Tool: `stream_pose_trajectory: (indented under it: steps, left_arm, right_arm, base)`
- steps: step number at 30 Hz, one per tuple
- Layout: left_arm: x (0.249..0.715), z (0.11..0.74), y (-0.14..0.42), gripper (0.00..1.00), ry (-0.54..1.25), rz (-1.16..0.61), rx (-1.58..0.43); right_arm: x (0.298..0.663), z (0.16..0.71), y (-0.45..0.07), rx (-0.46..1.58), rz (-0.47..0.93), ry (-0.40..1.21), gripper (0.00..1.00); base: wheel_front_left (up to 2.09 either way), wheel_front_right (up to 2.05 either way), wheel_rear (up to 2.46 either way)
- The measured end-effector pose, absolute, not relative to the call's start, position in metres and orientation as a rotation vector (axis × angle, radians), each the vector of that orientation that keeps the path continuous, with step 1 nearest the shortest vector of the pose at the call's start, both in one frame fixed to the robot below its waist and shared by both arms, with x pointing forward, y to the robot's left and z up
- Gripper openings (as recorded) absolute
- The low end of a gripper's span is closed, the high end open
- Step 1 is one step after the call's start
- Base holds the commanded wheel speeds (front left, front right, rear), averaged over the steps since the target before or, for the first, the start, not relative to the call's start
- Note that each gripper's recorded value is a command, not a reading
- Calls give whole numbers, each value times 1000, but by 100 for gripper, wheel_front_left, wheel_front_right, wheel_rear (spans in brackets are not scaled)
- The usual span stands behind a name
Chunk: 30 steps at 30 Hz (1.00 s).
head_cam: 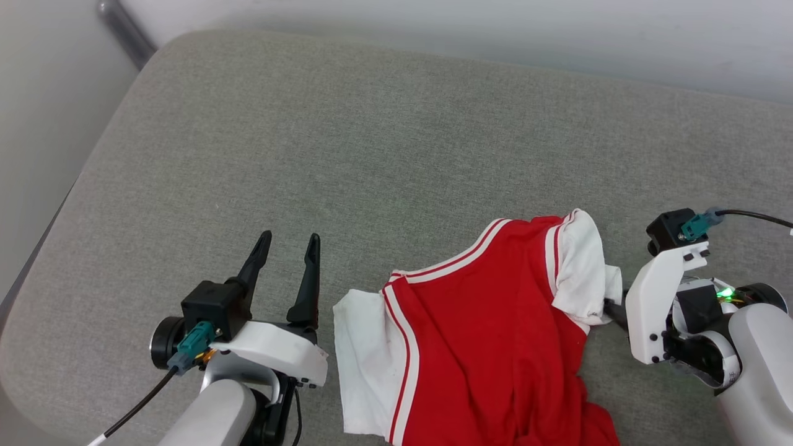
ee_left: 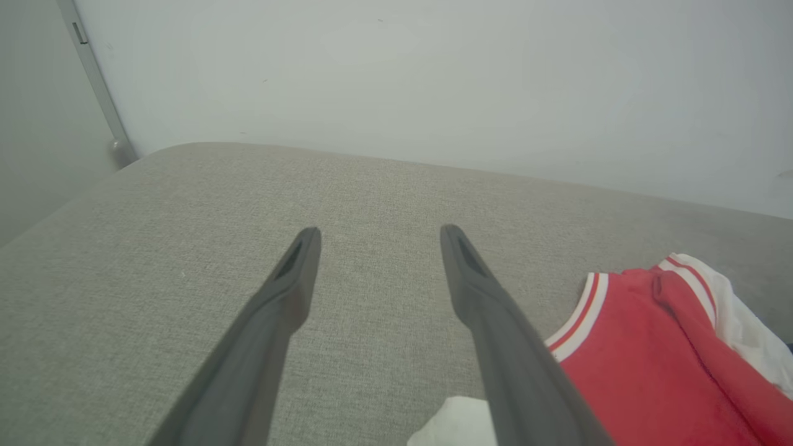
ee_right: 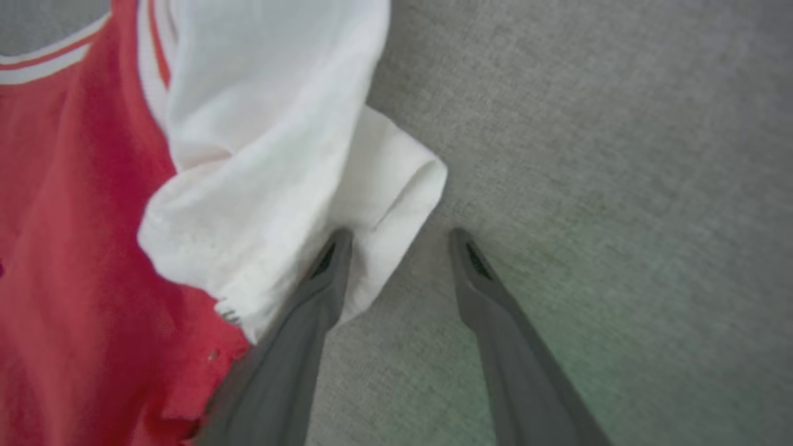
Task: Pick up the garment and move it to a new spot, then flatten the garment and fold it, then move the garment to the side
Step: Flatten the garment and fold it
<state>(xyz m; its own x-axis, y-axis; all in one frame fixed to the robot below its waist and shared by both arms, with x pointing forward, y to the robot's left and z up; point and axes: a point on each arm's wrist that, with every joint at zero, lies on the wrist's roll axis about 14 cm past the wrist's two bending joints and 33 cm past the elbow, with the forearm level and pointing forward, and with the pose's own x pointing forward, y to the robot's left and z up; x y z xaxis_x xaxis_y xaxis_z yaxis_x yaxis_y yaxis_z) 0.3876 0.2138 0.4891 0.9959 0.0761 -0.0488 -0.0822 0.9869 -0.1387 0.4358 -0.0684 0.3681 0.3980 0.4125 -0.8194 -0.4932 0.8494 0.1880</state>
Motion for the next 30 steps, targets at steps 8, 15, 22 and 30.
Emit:
stream_pose_trajectory:
  steps: [8, 15, 22, 30]
  left_arm:
    - [396, 489, 208, 100, 39, 50, -131]
    - [399, 488, 192, 100, 43, -3, -128]
    - [404, 488, 172, 100, 51, -64, -129]
    - [401, 487, 166, 100, 66, -81, -125]
  right_arm:
    - [456, 401, -90, -23, 506, 854, 0]
    - [449, 430, -171, 80, 276, 753, 0]
    - [363, 389, -245, 247, -17, 886, 0]
    - [340, 382, -244, 333, -101, 819, 100]
  base:
    - [0, 0, 0]
    - [0, 0, 0]
    - [0, 0, 0]
    - [0, 0, 0]
